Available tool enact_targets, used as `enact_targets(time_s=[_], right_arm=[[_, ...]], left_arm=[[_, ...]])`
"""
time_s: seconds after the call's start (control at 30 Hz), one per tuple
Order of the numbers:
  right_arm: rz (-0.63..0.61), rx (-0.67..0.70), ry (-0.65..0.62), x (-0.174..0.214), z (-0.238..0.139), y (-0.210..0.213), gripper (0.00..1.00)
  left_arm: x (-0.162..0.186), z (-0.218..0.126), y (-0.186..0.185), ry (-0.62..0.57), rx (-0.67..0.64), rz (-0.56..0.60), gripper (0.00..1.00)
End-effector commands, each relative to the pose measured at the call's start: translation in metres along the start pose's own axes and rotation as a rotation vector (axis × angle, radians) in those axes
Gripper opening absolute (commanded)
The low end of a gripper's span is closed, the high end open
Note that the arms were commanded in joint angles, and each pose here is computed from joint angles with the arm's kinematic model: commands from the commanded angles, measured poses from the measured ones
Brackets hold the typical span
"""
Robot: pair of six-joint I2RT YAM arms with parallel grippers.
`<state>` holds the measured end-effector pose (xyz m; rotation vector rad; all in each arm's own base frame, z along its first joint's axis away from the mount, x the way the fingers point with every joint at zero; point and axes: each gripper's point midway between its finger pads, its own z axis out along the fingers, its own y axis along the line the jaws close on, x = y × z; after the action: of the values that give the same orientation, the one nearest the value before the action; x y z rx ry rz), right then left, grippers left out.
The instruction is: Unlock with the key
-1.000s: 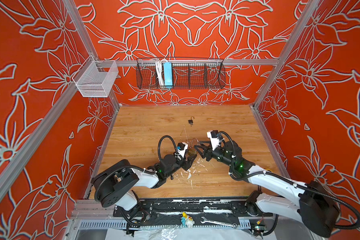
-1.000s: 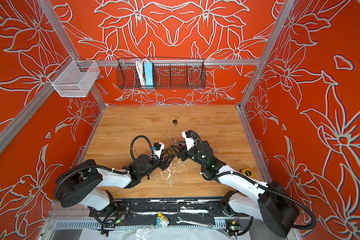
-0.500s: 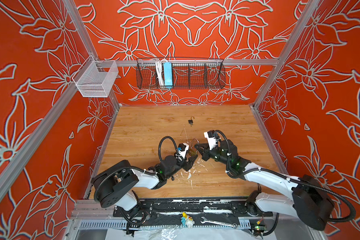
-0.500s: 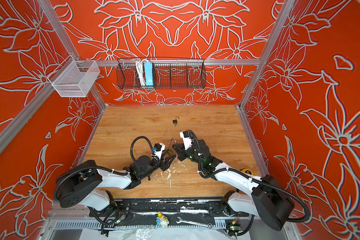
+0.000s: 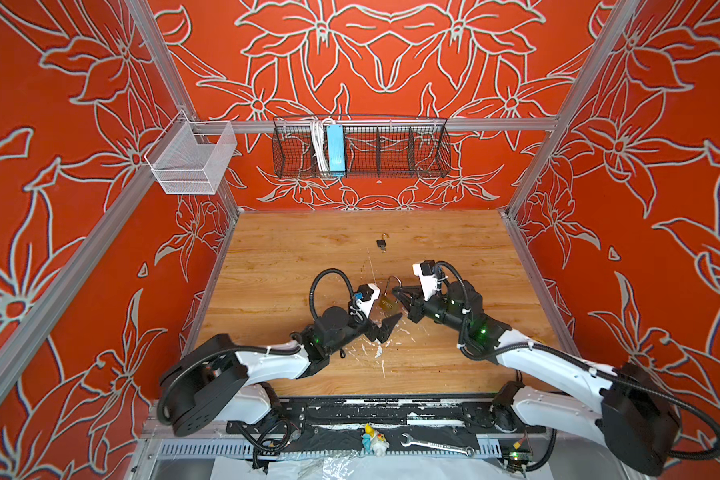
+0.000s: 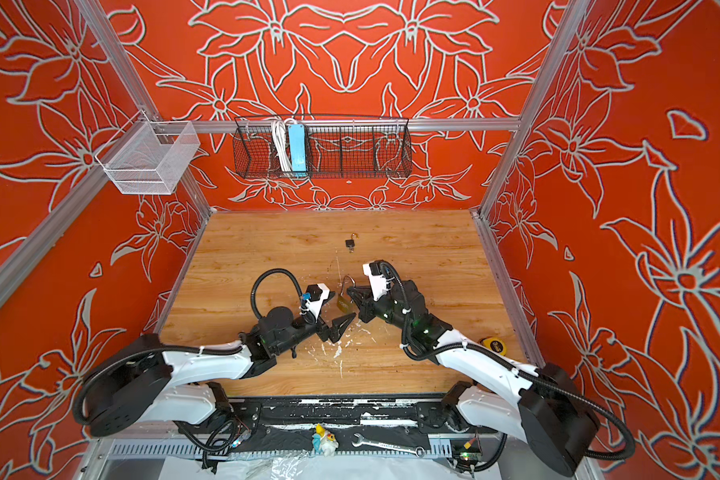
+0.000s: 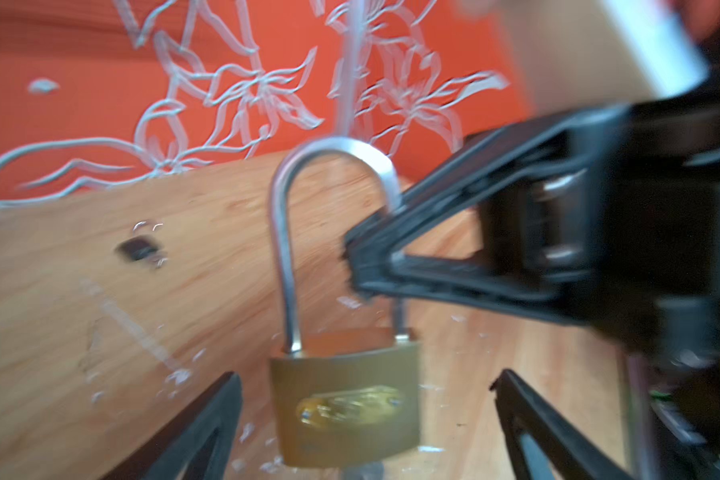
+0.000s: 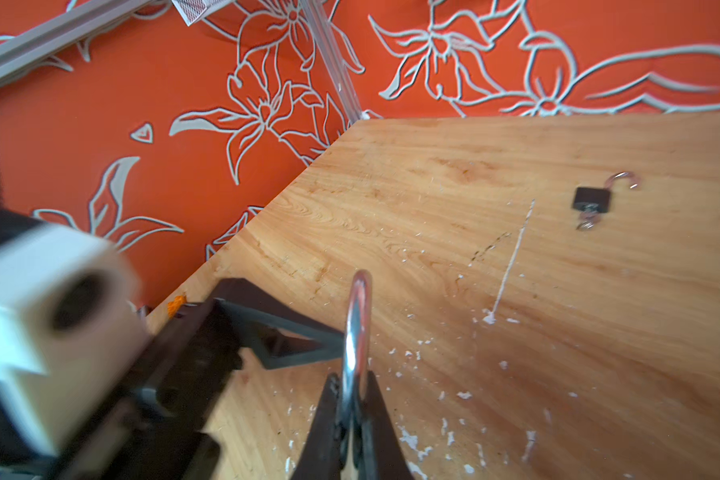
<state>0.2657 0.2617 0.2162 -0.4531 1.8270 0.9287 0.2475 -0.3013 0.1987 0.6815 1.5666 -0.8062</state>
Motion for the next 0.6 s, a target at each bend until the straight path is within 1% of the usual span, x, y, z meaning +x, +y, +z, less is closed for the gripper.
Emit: enact_targets(time_s=[0.0, 0.07, 0.13, 0.2, 0.23, 0.33, 0.37, 0.4, 0.47, 0.57], right_arm=[[-0.121, -0.024, -0.111, -0.029, -0.016, 0.011, 0.0], [-0.19, -0.063, -0.148, -0.032, -0.025, 0.02, 0.0], [-0.249, -0.136, -0.176, -0.033, -0.033, 0.034, 0.0], [-0.291, -0.209, -0.164, -0.032, -0.04, 0.049, 0.0], [-0.304, -0.225, -0.151, -0.031, -0.041, 0.053, 0.0], [-0.318, -0.273, -0.154, -0.032, -0.046, 0.062, 0.0], [-0.326, -0.305, -0.15, -0.032, -0.048, 0.068, 0.0], [-0.335, -0.327, -0.146, -0.031, -0.049, 0.072, 0.0], [-0.348, -0.349, -0.148, -0.028, -0.051, 0.075, 0.0], [-0.352, -0.441, -0.131, -0.023, -0.052, 0.088, 0.0]], left_arm=[[-0.01, -0.019, -0.035, 0.008, 0.207, 0.144, 0.97], [-0.014, -0.031, -0.04, 0.023, 0.243, 0.208, 0.97], [-0.015, -0.041, -0.038, 0.035, 0.257, 0.264, 0.97], [-0.016, -0.049, -0.028, 0.023, 0.23, 0.297, 0.97], [-0.015, -0.051, -0.025, 0.017, 0.227, 0.304, 0.97], [-0.012, -0.051, -0.02, 0.021, 0.245, 0.293, 1.0], [-0.012, -0.05, -0.02, 0.021, 0.26, 0.289, 0.98], [-0.002, -0.047, -0.02, 0.05, 0.284, 0.267, 0.96], [0.003, -0.044, -0.018, 0.058, 0.299, 0.244, 0.93], [0.002, -0.042, -0.013, 0.015, 0.289, 0.231, 0.87]])
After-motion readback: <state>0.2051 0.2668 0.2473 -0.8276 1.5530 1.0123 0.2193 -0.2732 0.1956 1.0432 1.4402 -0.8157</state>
